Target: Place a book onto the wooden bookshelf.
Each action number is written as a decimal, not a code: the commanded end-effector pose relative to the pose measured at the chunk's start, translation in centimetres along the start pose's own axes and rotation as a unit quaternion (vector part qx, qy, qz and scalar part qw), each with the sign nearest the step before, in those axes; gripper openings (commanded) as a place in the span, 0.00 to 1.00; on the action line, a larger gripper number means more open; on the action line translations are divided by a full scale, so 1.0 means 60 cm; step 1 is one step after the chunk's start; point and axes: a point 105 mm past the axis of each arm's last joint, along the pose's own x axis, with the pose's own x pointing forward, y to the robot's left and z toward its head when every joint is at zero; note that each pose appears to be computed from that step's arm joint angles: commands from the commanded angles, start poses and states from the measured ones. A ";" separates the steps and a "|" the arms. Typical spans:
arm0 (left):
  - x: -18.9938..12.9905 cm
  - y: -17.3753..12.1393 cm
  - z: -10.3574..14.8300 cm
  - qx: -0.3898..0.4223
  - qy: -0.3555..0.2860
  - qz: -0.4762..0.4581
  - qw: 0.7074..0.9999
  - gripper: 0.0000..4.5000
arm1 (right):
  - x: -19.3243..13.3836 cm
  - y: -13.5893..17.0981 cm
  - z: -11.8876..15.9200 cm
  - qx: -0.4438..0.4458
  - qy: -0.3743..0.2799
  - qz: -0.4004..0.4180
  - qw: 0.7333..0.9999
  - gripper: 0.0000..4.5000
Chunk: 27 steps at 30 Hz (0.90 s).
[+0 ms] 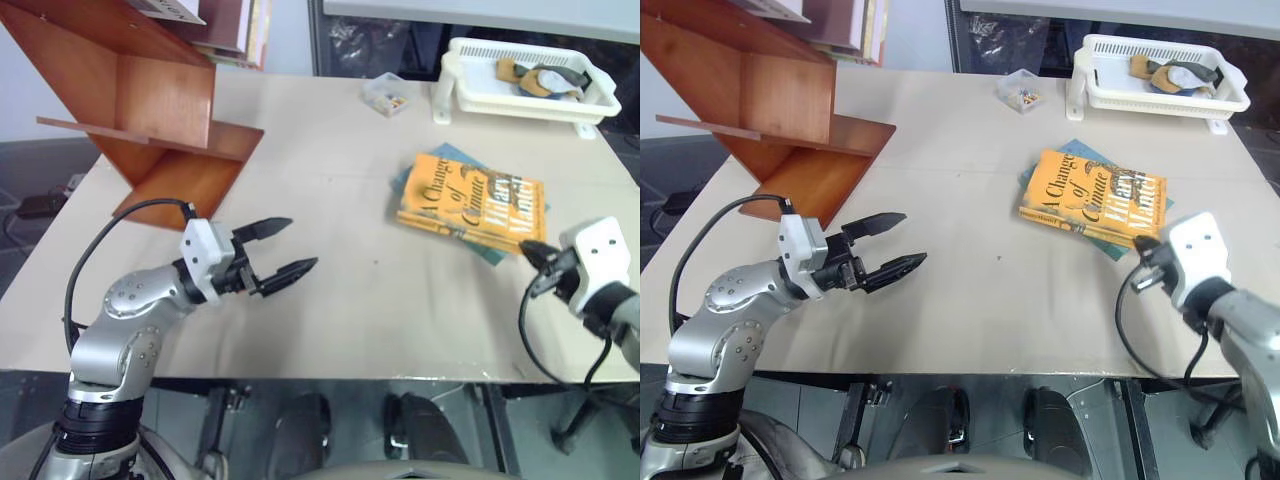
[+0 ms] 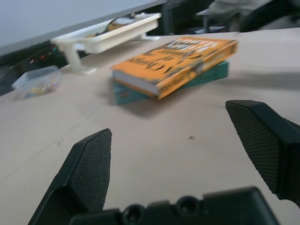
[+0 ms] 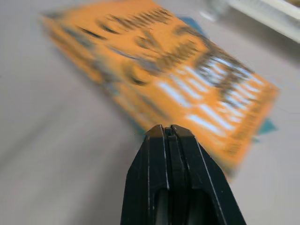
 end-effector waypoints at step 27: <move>0.008 -0.031 0.020 0.040 -0.006 -0.009 0.999 1.00 | 0.021 -0.073 -0.060 -0.054 0.143 -0.027 0.988 0.02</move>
